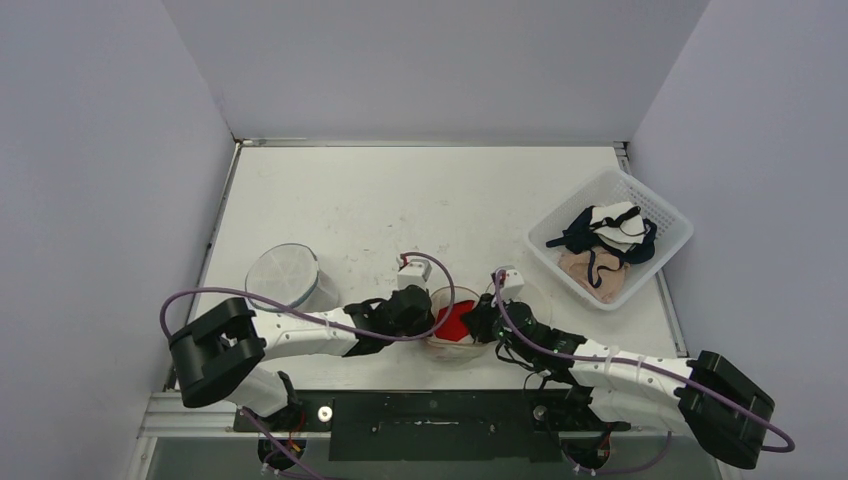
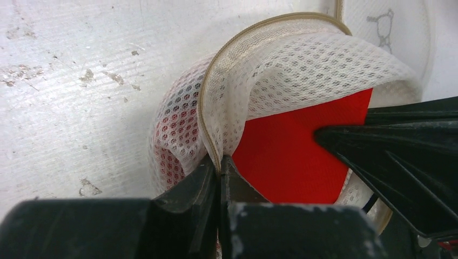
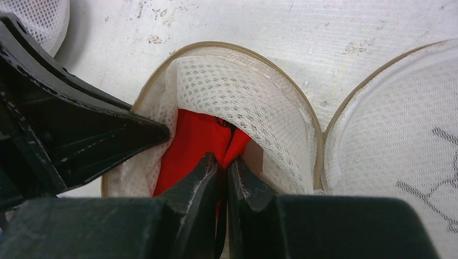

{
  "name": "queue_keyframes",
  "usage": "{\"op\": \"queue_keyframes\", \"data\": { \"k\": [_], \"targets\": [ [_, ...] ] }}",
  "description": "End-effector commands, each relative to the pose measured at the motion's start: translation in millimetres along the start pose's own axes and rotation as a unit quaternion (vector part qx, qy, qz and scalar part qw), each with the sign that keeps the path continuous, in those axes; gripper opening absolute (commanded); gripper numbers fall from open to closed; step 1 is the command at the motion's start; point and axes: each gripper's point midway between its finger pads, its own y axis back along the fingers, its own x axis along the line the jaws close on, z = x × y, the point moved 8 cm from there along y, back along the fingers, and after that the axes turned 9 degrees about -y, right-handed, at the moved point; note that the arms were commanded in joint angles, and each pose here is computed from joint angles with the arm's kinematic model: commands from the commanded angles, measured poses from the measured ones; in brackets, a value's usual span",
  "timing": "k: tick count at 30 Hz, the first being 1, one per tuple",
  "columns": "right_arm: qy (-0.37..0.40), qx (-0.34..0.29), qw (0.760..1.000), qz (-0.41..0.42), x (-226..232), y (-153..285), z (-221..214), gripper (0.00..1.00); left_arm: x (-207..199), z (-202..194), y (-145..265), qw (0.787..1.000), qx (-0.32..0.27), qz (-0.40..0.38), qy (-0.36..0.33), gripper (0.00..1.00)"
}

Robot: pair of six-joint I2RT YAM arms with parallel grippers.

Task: Unzip the laundry bag and remove the bra
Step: Pick up the bra from the laundry bag.

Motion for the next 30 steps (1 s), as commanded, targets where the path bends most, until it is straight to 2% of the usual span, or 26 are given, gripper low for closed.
{"op": "queue_keyframes", "data": {
  "k": [1, 5, 9, 13, 15, 18, 24, 30],
  "targets": [
    [0.084, 0.006, 0.996, 0.033, 19, 6, 17, 0.05, -3, 33, 15, 0.998, -0.042, -0.021, 0.031, 0.00],
    [0.143, 0.022, 0.989, 0.035, 24, 10, 16, 0.05, 6, 59, 24, 0.996, -0.066, -0.024, 0.058, 0.00],
    [0.167, 0.023, 0.984, 0.051, 33, 14, 12, 0.05, 11, 81, 30, 0.993, -0.092, -0.024, 0.064, 0.00],
    [0.193, 0.021, 0.977, 0.084, 48, 17, 7, 0.05, 10, 91, 26, 0.994, -0.092, -0.020, 0.060, 0.00],
    [0.201, 0.016, 0.975, 0.090, 55, 19, 9, 0.05, 11, 86, 22, 0.996, -0.071, -0.014, 0.054, 0.00],
    [0.186, -0.016, 0.978, 0.092, 61, 24, 20, 0.05, 11, 79, 18, 0.997, -0.060, -0.018, 0.052, 0.00],
    [0.088, -0.125, 0.984, 0.094, 70, 47, 56, 0.05, 24, 57, 23, 0.995, -0.072, -0.034, 0.064, 0.00],
    [0.037, -0.117, 0.989, 0.080, 65, 45, 52, 0.05, 37, 34, 34, 0.991, -0.099, -0.057, 0.076, 0.00]
  ]
}}
